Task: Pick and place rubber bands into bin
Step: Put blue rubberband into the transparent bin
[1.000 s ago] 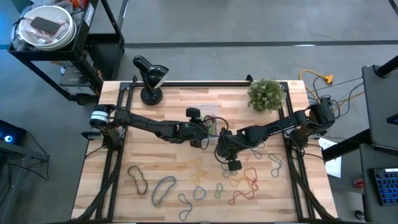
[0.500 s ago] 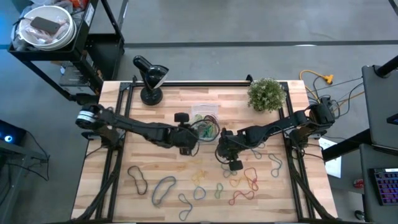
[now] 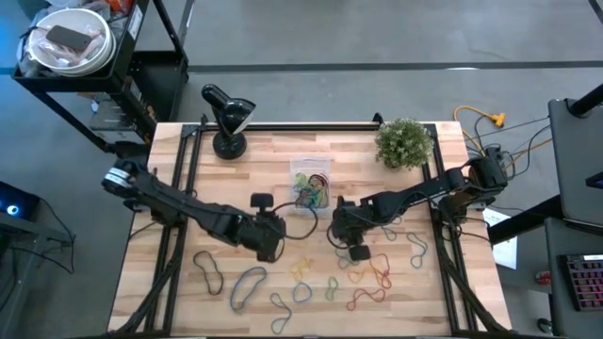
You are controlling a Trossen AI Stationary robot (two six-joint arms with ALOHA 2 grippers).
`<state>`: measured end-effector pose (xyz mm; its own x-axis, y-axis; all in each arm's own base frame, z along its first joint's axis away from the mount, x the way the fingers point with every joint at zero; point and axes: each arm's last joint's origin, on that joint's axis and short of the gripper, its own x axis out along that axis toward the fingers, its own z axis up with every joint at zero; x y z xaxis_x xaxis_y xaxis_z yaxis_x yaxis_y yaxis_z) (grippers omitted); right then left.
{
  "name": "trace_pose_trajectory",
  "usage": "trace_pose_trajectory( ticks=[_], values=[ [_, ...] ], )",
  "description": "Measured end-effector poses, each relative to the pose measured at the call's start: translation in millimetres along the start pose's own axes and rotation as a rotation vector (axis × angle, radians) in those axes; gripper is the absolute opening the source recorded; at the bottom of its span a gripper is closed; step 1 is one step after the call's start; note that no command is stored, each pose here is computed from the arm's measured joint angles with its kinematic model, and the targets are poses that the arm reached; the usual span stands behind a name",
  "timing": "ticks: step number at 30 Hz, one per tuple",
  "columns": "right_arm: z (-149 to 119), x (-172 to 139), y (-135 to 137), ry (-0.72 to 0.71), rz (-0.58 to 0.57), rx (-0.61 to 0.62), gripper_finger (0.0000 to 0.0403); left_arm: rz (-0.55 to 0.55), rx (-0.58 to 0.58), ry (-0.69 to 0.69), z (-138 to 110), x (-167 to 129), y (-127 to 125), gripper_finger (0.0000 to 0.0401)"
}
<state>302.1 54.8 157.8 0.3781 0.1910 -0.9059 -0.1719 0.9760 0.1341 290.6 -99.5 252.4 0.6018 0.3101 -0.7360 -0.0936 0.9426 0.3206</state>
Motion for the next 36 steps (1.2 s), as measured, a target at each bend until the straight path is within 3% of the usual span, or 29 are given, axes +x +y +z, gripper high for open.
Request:
trace_pose_trajectory(
  ticks=[9, 12, 17, 29, 36],
  values=[
    [-4.7, 2.0, 12.2, 0.035, 0.038, -0.068, 0.0068, 0.039, -0.039, 0.077, -27.0, 15.2, -6.5, 0.0094],
    [-5.4, 2.5, 14.8, 0.039, -0.001, -0.059, 0.0068, 0.042, -0.031, 0.090, -31.5, 17.2, -6.7, 0.0094],
    [-6.2, 3.0, 15.1, 0.037, -0.108, -0.038, 0.0068, 0.038, -0.042, 0.073, -30.0, 12.6, -4.2, 0.0094],
    [-13.1, 34.5, 12.4, 0.143, -0.090, -0.016, 0.0068, 0.029, -0.076, 0.051, -31.0, 4.9, -1.2, 0.0094],
    [-15.0, 37.3, 11.9, 0.166, -0.094, 0.007, 0.0068, 0.029, -0.076, 0.051, -30.9, 4.7, -1.1, 0.0094]
  ],
)
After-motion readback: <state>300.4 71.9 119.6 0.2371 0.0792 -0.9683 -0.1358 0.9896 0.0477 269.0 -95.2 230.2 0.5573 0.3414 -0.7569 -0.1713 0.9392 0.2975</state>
